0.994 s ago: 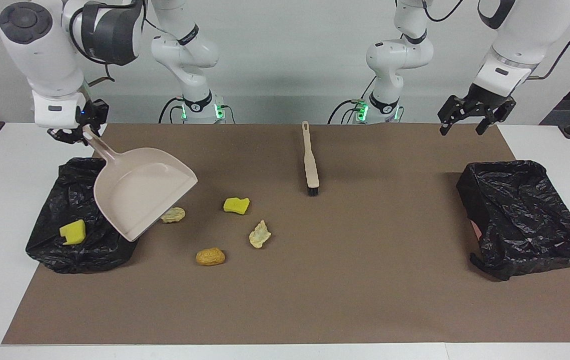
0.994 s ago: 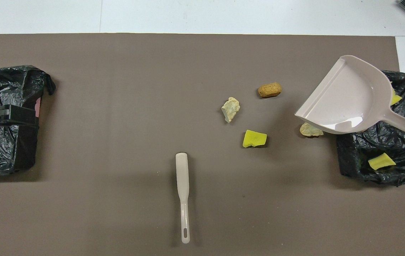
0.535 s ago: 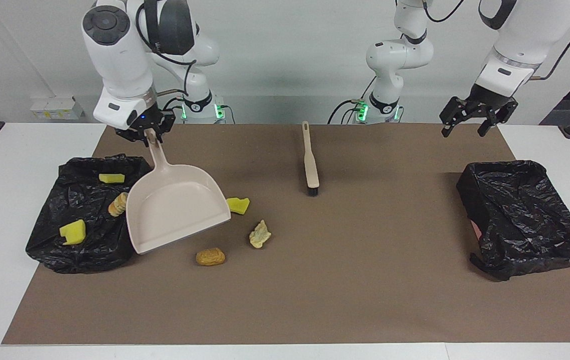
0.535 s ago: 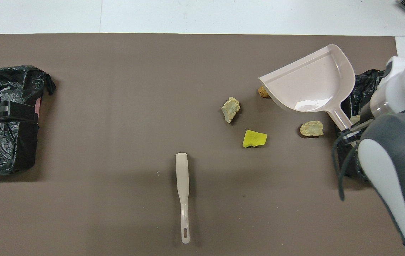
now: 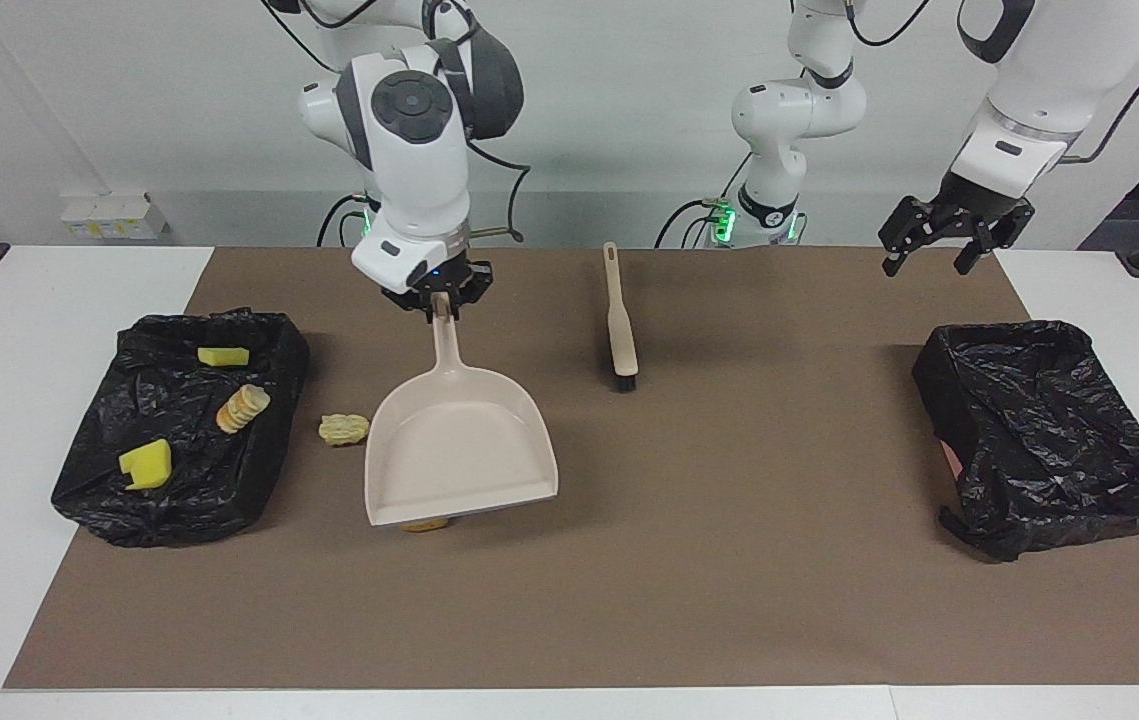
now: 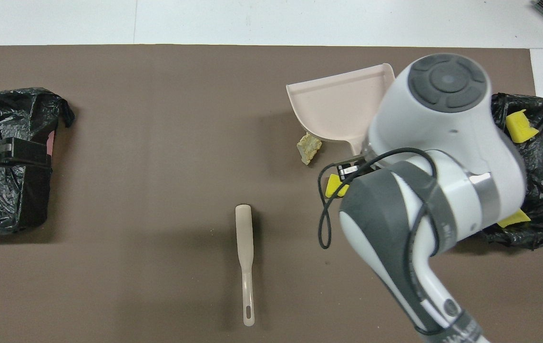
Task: Sweep and dump trash in bin
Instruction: 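Bring the dustpan back and set it down near the brush with the right gripper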
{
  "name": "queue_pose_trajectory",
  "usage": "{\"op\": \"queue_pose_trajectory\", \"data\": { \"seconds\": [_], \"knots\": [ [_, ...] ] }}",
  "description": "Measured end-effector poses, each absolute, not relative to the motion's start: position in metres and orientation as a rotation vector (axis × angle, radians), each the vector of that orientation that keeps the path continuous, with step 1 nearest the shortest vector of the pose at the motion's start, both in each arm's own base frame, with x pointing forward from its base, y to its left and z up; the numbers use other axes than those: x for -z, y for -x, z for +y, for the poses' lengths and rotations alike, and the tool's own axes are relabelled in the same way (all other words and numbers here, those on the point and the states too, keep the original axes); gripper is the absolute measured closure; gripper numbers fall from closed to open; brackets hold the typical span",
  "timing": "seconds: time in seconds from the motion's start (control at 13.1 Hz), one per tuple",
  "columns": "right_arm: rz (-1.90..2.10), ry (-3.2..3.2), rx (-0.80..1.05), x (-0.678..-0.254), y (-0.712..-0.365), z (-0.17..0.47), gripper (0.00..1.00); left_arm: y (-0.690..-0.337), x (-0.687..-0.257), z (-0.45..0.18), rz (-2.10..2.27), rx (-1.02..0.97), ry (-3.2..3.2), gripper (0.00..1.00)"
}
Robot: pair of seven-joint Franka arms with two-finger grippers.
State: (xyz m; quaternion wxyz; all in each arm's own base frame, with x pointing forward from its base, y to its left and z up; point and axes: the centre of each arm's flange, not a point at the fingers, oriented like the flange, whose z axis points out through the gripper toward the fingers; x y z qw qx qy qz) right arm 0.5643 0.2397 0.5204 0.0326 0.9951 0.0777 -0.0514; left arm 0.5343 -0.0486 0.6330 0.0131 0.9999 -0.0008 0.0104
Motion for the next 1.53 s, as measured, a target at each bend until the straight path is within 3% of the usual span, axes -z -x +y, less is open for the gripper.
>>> {"op": "queue_pose_trajectory", "data": {
  "seconds": [0.54,0.99,1.3,1.45,1.53],
  "knots": [
    [-0.048,-3.255,0.106,-0.463,-0.591,0.347,0.68,-0.533,-0.635,-0.046,-0.017,-0.029,-3.131,0.00],
    [0.016,-3.243,0.121,-0.373,-0.595,0.425,0.68,-0.533,-0.635,-0.046,-0.019,-0.029,-3.131,0.00],
    [0.078,-3.209,0.073,-0.364,-0.591,0.438,0.66,-0.533,-0.635,-0.046,-0.019,-0.032,-3.131,0.00],
    [0.093,-3.202,0.029,-0.374,-0.593,0.438,0.46,-0.533,-0.636,-0.045,-0.019,-0.035,-3.131,0.00],
    [0.096,-3.205,0.018,-0.378,-0.593,0.439,0.31,-0.534,-0.636,-0.046,-0.019,-0.047,-3.130,0.00]
  ]
}}
